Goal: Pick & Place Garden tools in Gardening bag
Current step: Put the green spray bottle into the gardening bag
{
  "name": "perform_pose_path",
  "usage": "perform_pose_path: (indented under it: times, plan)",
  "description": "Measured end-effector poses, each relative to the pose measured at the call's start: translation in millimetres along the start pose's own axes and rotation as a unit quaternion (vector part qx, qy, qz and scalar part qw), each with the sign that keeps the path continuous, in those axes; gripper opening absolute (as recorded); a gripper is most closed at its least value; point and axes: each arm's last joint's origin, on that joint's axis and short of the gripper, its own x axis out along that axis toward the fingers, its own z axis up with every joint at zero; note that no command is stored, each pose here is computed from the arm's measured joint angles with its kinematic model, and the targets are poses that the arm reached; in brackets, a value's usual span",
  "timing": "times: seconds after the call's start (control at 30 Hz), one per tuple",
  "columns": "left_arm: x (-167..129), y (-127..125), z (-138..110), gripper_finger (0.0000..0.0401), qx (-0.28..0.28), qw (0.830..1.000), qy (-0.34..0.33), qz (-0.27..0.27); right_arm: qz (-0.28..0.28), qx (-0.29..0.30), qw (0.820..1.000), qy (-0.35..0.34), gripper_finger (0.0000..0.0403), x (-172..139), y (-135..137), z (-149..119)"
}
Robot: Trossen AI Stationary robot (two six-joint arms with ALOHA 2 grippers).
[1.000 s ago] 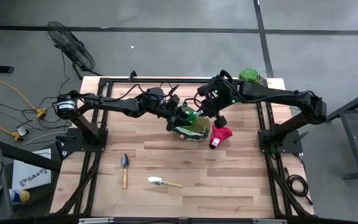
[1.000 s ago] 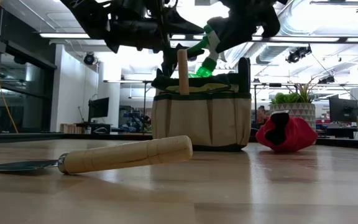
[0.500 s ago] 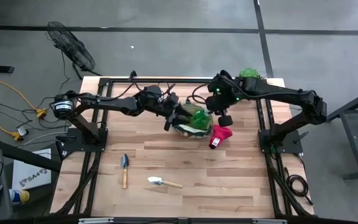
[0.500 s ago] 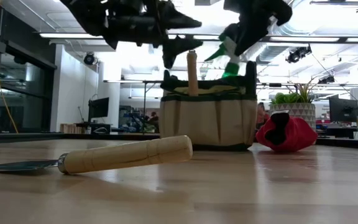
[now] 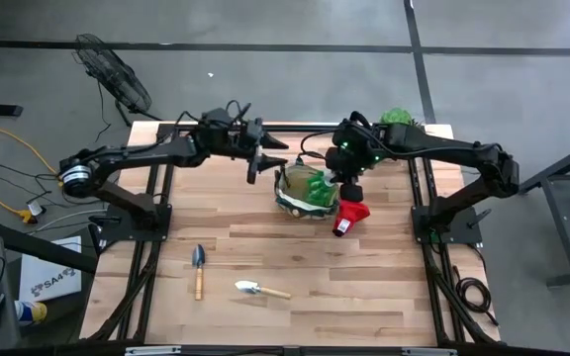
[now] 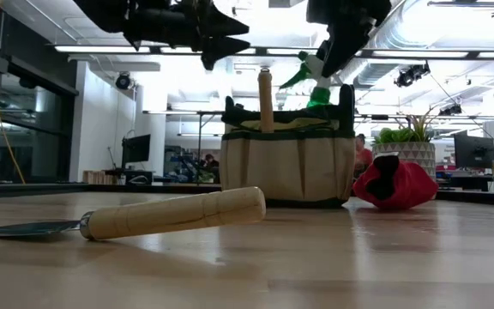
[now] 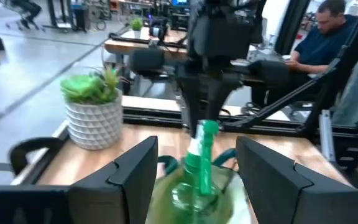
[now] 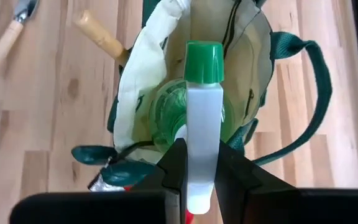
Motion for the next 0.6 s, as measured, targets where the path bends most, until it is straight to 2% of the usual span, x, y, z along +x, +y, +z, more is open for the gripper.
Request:
perform_pose_path:
  times: [0.27, 0.6]
  plan:
    - [-18.6, 18.4, 6.1, 0.0212, 0.005, 0.999, -0.001, 0.039, -0.001, 0.005, 1.000, 0.018, 0.0041, 12.9, -0.3, 2.1]
    - [-22.5, 23.6, 3.5, 0.0212, -0.003, 1.000, 0.011, 0.028, -0.003, -0.009, 0.999, 0.042, 0.0046, 33.4, -3.2, 4.7]
